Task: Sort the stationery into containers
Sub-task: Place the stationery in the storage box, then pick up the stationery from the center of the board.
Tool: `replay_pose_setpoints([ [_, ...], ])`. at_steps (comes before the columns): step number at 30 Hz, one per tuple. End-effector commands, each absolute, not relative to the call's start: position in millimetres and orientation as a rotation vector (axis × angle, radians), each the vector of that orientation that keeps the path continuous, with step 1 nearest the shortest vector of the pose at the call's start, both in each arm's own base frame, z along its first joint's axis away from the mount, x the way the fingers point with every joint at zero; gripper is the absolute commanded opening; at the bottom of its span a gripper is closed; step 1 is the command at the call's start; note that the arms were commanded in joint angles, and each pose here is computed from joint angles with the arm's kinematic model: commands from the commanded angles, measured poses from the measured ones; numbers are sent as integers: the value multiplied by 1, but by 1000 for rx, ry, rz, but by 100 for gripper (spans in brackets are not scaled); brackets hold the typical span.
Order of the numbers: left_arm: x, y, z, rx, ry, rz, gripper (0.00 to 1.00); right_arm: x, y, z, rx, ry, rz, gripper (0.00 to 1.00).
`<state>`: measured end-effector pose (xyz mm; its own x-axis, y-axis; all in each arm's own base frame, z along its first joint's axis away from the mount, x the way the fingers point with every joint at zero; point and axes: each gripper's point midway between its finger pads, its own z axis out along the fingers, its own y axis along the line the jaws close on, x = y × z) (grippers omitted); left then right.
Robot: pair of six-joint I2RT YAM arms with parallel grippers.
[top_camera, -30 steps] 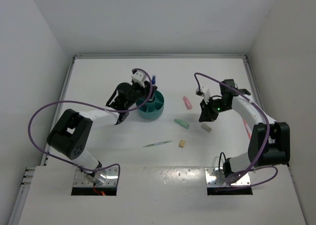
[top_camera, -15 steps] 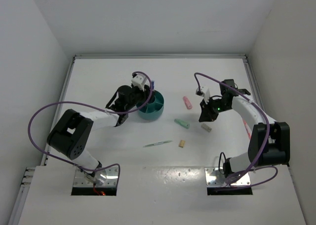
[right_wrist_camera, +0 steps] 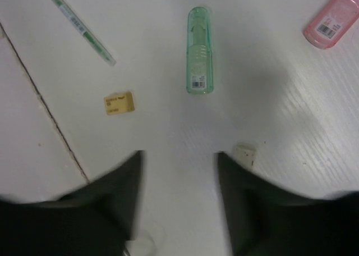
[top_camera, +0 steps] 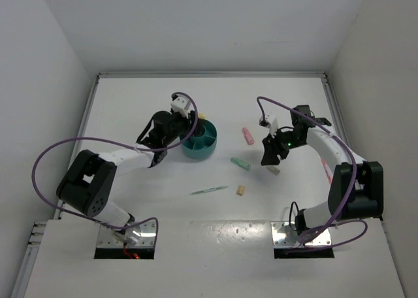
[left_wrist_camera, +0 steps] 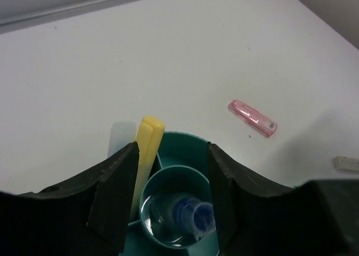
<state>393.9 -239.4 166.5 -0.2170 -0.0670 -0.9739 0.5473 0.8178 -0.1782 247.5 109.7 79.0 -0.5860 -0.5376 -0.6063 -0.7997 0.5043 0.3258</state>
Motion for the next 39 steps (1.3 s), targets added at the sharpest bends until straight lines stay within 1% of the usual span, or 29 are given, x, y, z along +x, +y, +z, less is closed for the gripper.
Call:
replay_pose_setpoints([
  [1,400,-233,228,344,1561,-590,57,261,111,90,-1098,2278,806,91],
  [2,396,-231,242,341,1532,-593,57,267,110,93,-1083,2269,775,100],
  [3,393,-230,249,331,1524,-603,57,271,111,94,-1060,2267,770,100],
  [4,392,-229,265,328,1496,-606,55,271,107,91,-986,2313,741,100],
  [5,390,-228,276,327,1483,-607,44,274,108,90,-968,2308,736,100],
  [6,383,-226,282,319,1509,-616,27,280,107,91,-959,2286,707,100],
  [7,384,-223,302,285,1505,-616,9,282,108,92,-936,2289,710,100],
  [8,383,-219,307,250,1539,-612,0,284,108,93,-937,2281,704,100],
  [9,378,-213,286,193,1684,-611,0,293,109,98,-927,2275,701,98],
  [10,377,-209,303,157,1703,-607,0,299,110,99,-915,2273,701,86],
  [11,368,-200,277,134,1852,-559,0,305,109,90,-866,2323,710,37],
  [12,365,-193,281,102,1883,-548,0,319,111,96,-867,2311,688,14],
  [13,361,-183,266,71,1949,-509,29,325,112,92,-833,2349,680,0],
  [14,349,-175,251,55,2027,-481,45,340,117,86,-832,2366,683,0],
  [15,342,-167,236,34,2074,-463,55,348,118,82,-817,2381,692,0],
  [16,333,-161,236,28,2072,-455,62,355,124,76,-817,2410,675,6],
  [17,327,-155,231,17,2076,-447,75,371,125,79,-827,2420,622,27],
  [18,324,-144,227,-10,2073,-418,79,375,127,61,-836,2473,620,32],
  [19,320,-132,212,-29,2084,-368,82,380,131,56,-845,2493,583,41],
  [20,318,-120,218,-48,2041,-349,85,394,133,58,-841,2467,546,51],
  [22,313,-107,206,-67,2042,-321,88,409,139,52,-821,2476,458,59],
  [24,313,-94,208,-90,2004,-295,88,423,140,50,-797,2477,409,60],
  [25,311,-94,198,-90,2025,-289,88,428,141,49,-787,2479,377,60],
  [27,312,-92,199,-84,2006,-292,89,438,136,41,-765,2500,295,60],
  [28,312,-92,199,-82,2008,-302,89,440,140,43,-775,2490,282,60],
  [32,313,-93,194,-79,2028,-312,89,440,142,25,-797,2519,201,60],
  [33,313,-93,194,-79,2028,-312,89,445,137,25,-785,2514,155,59],
  [39,312,-94,196,-64,2020,-317,89,439,140,5,-807,2540,128,58],
])
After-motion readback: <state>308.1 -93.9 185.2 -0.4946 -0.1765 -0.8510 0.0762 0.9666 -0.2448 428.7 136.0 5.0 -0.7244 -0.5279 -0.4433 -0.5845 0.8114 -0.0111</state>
